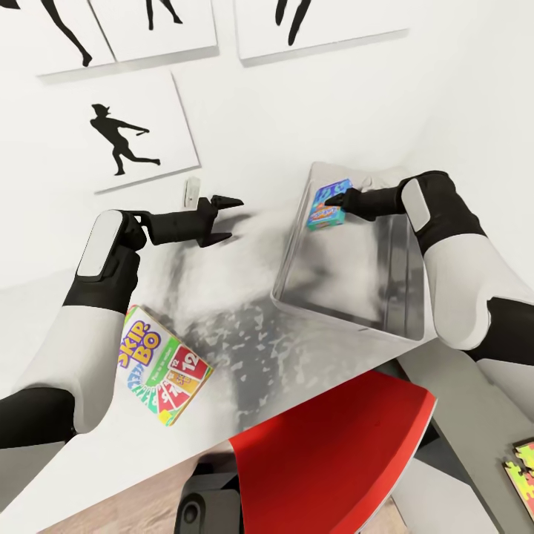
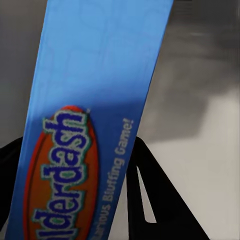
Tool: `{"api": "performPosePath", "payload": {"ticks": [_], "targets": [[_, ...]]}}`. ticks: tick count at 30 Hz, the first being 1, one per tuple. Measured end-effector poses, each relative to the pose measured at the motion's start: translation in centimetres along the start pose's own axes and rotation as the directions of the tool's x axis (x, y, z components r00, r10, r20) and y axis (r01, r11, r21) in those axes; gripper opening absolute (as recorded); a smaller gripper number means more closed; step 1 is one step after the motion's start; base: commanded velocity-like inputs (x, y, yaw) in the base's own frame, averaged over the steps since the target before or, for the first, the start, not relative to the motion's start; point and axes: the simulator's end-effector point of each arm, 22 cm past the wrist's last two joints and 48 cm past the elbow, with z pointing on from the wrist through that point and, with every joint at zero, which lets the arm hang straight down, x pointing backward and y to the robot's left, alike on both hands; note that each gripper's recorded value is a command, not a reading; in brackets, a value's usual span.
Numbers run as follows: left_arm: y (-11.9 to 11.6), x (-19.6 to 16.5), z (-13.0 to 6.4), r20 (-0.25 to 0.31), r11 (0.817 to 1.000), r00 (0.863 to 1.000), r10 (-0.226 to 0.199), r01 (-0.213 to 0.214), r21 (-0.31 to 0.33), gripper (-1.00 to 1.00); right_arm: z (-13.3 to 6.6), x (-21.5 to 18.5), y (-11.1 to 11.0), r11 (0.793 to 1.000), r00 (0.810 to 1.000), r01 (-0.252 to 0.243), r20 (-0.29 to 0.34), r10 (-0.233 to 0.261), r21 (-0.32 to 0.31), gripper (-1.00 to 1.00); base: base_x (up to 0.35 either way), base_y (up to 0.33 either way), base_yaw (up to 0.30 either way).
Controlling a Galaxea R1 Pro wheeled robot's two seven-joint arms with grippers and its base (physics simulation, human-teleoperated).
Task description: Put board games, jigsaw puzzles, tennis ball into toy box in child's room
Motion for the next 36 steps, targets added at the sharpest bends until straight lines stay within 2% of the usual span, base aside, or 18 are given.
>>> {"api": "performPosePath", "payload": {"ticks": [17,36], "targets": [[1.8,0.2,0.7,-0.008,1.000,1.000,-0.019,0.019,-0.011,1.00,1.1,0.5,-1.0,1.000,1.000,-0.005,-0.011,0.005,0.007,-1.00,0.000,0.000,0.000],[2.1,0.1,0.9,-0.009,1.000,1.000,-0.024,0.024,-0.011,1.00,1.4,0.5,-1.2,1.000,1.000,-0.005,-0.008,0.005,0.006,-1.00,0.000,0.000,0.000]]}}
